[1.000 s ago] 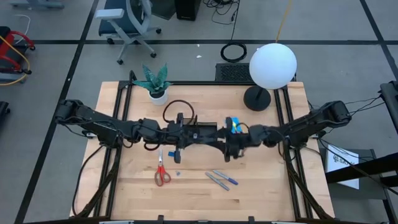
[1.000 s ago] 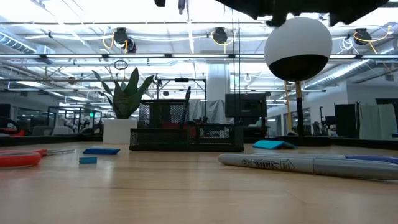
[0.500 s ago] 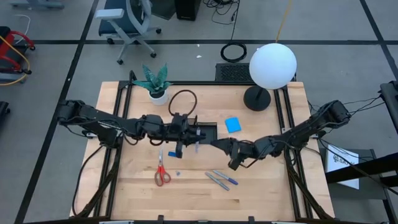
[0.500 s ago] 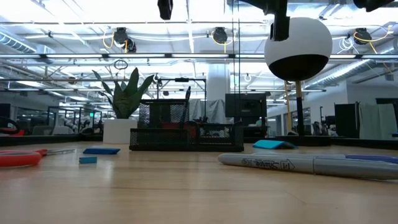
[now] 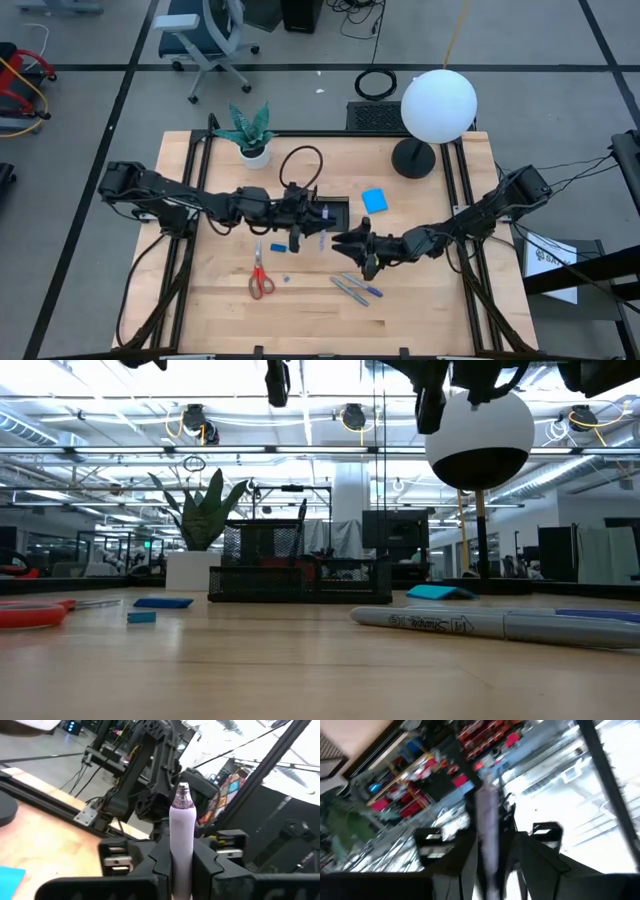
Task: Pick and place office supplies into organizer
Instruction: Put the purple pen into the black desk organizer
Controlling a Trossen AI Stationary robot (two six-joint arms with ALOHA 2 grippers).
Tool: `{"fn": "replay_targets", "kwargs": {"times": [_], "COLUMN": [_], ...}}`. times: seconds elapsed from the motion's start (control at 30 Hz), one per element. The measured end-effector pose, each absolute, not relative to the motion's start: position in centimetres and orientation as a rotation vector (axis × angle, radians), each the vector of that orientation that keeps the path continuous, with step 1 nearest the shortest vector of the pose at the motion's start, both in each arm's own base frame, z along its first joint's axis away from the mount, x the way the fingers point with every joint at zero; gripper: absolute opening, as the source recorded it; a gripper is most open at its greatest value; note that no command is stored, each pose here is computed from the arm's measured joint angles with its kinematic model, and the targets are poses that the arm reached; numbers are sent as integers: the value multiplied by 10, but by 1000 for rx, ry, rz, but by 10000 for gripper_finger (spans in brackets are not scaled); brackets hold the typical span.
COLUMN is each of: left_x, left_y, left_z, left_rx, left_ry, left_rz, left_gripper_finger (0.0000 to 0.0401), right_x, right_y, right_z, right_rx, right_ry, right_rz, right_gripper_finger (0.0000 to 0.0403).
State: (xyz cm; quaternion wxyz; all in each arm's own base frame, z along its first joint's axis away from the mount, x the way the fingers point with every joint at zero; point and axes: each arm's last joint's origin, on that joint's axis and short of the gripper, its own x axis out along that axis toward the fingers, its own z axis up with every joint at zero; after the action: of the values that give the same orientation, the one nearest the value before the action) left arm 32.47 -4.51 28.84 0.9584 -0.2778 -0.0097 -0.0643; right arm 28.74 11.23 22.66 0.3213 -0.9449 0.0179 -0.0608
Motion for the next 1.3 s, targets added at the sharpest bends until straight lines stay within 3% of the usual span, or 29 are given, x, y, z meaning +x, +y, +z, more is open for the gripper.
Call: {"fn": "replay_targets", "kwargs": {"times": [0.93,1.07,1.2,1.3], "left_x": [364,369,369,369], "left_y": [-49,-50,-49,-49], "left_z": [285,284,283,282], "left_rx": [-549,-548,-563,-565], "left_ry": [-51,-40,-38,-35], "left_rz": [-194,-203,-186,-179], "left_gripper_finger": [38,39,38,38], "right_x": [292,292,291,291], "right_y": [104,103,103,103], "right_z": [224,225,226,226], "right_rx": [-2427,-2388,-2310,-2293], "right_ry": [-7,39,65,81], "right_rz": [-112,-133,-152,-155], "right_gripper_finger": [129,100,31,23]}}
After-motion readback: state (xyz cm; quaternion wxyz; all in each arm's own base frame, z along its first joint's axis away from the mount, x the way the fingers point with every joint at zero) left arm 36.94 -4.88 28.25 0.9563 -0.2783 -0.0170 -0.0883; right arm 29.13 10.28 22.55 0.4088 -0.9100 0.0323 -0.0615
